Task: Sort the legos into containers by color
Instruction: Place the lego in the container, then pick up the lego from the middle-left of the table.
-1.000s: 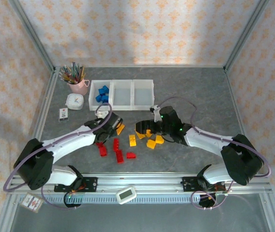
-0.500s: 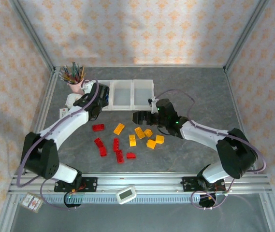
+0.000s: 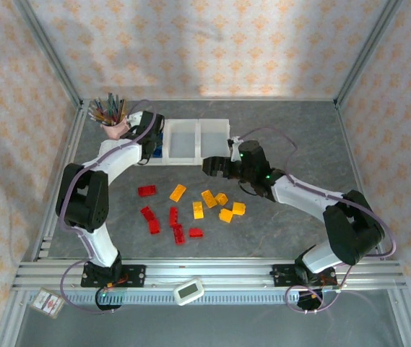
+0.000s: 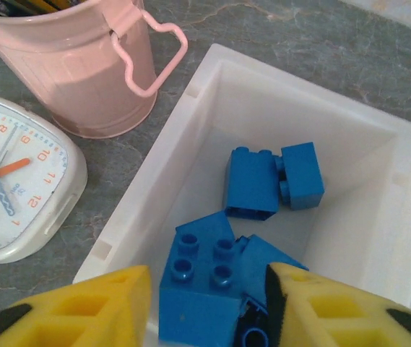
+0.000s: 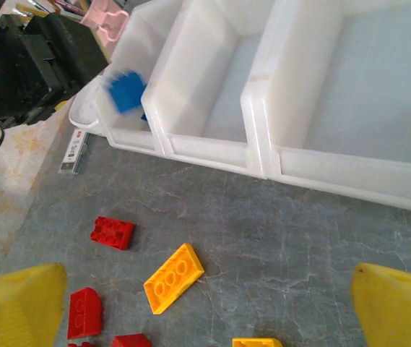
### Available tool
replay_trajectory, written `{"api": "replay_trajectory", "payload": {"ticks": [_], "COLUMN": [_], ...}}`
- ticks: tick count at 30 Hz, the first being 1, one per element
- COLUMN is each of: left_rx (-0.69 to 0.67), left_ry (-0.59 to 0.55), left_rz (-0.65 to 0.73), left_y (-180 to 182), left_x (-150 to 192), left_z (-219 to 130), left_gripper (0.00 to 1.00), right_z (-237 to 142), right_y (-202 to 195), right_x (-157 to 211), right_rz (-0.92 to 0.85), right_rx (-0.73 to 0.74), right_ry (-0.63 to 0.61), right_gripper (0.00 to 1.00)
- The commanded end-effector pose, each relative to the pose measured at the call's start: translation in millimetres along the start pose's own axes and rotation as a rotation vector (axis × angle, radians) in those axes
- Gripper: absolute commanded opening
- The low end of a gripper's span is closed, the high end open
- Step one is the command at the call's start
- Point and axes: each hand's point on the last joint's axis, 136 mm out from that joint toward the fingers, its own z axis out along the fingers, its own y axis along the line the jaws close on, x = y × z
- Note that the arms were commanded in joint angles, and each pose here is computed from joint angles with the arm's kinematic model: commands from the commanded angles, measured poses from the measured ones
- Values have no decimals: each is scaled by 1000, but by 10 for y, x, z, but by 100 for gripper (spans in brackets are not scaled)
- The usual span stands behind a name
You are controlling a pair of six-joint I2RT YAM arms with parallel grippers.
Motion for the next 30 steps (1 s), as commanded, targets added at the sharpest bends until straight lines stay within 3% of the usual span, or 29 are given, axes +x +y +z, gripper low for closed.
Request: {"api": "replay_trajectory", "payload": {"ticks": [1,7,20,24,30], "left_rx": [25,67,58,19,65], "left_ry": [-32,14,166,199,242], "left_rz": [-2,-2,17,21,43], "left_y": [-57,18,657,829,798], "left_x": [-167,-57,935,1227,1494], "left_z": [-63,-264,-888,-965,-869], "left_gripper": [52,54,60,64,74], "right_z": [-17,-53,-33,-15,36], "right_y": [103,148,233,213,211], "right_x": [-159,-102,605,779,867], "right_rz": [-43,-76,-145,-141,-105], "right_rx": [-21,-33,-58,-60,-75], "right_ry": [-32,2,177,200,203], "right_gripper": [100,100,100,100,100]}}
